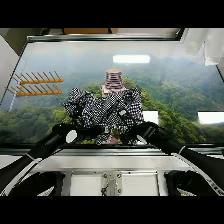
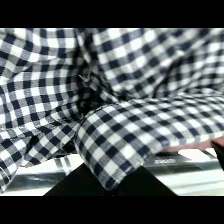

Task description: Fold the clothes and pants, and hang the long-sleeved shirts on hangers.

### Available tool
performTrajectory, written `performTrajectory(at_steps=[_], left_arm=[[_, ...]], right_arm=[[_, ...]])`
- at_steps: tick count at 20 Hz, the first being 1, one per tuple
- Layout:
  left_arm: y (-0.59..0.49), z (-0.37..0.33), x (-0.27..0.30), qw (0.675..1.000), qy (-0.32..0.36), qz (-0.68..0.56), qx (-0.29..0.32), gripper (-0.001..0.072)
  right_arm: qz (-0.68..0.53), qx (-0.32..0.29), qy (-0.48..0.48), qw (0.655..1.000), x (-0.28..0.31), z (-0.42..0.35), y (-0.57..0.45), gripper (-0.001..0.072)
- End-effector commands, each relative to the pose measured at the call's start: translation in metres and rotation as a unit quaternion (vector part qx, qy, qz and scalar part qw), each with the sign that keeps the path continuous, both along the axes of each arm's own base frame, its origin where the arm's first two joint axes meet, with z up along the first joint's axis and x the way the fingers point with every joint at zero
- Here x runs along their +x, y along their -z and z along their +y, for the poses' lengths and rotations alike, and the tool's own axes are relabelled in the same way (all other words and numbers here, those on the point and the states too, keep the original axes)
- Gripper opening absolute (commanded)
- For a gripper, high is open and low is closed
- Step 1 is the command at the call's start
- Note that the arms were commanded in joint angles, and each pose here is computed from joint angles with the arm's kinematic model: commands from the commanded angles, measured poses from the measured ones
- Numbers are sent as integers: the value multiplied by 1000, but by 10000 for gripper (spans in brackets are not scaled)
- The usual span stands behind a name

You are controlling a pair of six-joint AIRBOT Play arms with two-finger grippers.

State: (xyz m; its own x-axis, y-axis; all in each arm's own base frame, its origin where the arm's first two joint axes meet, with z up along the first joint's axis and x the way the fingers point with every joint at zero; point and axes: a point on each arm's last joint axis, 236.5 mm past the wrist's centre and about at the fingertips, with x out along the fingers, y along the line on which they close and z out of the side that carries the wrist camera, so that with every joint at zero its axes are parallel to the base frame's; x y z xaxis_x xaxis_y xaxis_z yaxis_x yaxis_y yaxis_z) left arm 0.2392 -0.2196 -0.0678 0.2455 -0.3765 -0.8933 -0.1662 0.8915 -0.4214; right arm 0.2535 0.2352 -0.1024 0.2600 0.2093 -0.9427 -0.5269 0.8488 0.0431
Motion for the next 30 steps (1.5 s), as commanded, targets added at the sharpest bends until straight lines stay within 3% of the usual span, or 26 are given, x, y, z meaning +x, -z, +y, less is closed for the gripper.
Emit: performTrajectory(at_steps=[1, 3, 5, 9, 13, 19, 23, 26, 30], left_arm=[[-17, -1, -1, 1000, 4, -17, -13, 17], [-26, 0, -4, 1000, 7, -23, -18, 17], [-42, -1, -2, 999, 11, -44, -30, 17], [-127, -15, 16, 986, 20, -139, -90, 16], [-308, -31, 34, 931, 49, -312, -181, 16], [-543, -56, -14, 801, 166, -523, -239, 16], [-612, -59, -35, 750, 202, -581, -241, 16], [-585, -61, -3, 772, 194, -579, -174, 16], [-426, -24, 84, 900, 131, -413, -43, 16]], right_arm=[[-1, -18, 45, 999, 7, -10, 10, 378], [1, -36, 44, 998, 7, -20, 10, 234], [11, -56, 63, 996, 11, -37, 6, 23], [-59, -28, 101, 993, 62, -67, -74, 21], [-221, 37, 83, 971, 91, -91, -284, 20], [-436, 239, 78, 864, 14, -106, -559, 20], [-473, 293, 90, 826, -15, -119, -610, 20], [-440, 280, 103, 847, -3, -115, -590, 20], [-318, 151, 100, 931, 51, -99, -490, 18]])
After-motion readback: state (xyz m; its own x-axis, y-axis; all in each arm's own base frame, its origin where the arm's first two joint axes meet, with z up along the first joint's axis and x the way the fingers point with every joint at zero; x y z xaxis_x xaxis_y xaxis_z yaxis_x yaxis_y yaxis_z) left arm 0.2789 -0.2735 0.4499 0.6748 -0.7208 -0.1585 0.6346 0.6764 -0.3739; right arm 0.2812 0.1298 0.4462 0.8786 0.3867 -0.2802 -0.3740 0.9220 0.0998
